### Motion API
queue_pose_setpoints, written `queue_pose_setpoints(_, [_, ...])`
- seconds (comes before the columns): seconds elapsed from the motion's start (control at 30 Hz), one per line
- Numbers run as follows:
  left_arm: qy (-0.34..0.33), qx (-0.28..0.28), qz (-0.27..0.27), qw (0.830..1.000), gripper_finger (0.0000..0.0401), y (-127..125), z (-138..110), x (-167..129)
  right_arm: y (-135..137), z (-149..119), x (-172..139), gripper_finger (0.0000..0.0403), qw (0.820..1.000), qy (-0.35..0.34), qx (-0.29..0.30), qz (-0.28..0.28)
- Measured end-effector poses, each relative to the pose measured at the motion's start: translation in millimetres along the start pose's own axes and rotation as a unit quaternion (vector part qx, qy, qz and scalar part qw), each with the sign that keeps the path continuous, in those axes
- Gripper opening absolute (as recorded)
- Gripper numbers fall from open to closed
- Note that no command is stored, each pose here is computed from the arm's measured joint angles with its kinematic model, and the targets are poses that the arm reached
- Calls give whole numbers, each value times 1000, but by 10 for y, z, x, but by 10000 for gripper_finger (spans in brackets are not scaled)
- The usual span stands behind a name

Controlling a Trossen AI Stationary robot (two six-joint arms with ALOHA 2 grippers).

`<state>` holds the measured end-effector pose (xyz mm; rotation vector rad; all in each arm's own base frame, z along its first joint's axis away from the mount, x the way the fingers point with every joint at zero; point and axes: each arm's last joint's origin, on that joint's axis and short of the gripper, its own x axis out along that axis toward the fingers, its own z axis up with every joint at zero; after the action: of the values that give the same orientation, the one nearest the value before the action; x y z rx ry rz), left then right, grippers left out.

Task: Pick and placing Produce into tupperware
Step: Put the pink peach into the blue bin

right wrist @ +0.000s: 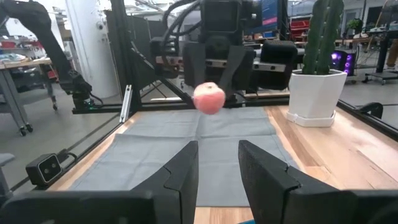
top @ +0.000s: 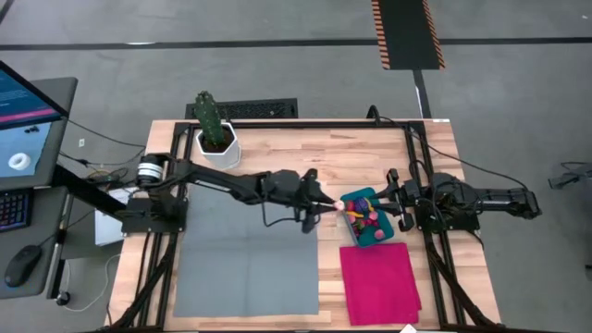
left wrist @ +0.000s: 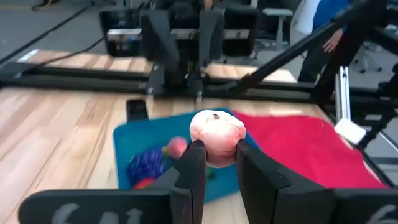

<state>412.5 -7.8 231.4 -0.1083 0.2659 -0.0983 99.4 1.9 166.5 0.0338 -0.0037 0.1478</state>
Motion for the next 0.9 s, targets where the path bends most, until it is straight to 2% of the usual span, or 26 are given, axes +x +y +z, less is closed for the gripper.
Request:
queue_pose_setpoints(0.27, [45, -36, 32, 998, 68, 175, -98, 356, 0, 0, 0, 139, 1000, 0, 0, 0])
queue_pose_setpoints(0.53, [60, -55, -3, 997, 68, 262, -252, 675, 0, -1, 0, 138, 1000, 0, 0, 0])
queue_pose_setpoints(0.63, [53, -80, 2, 995, 70, 281, -243, 739, 0, -1, 0, 139, 1000, 0, 0, 0])
queue_pose_setpoints(0.77, [66, -92, 15, 993, 90, 340, -338, 804, 0, 0, 0, 137, 1000, 0, 0, 0])
queue_pose_setpoints(0.9, [88, -110, 27, 990, 129, 398, -367, 787, 0, 0, 0, 138, 1000, 0, 0, 0])
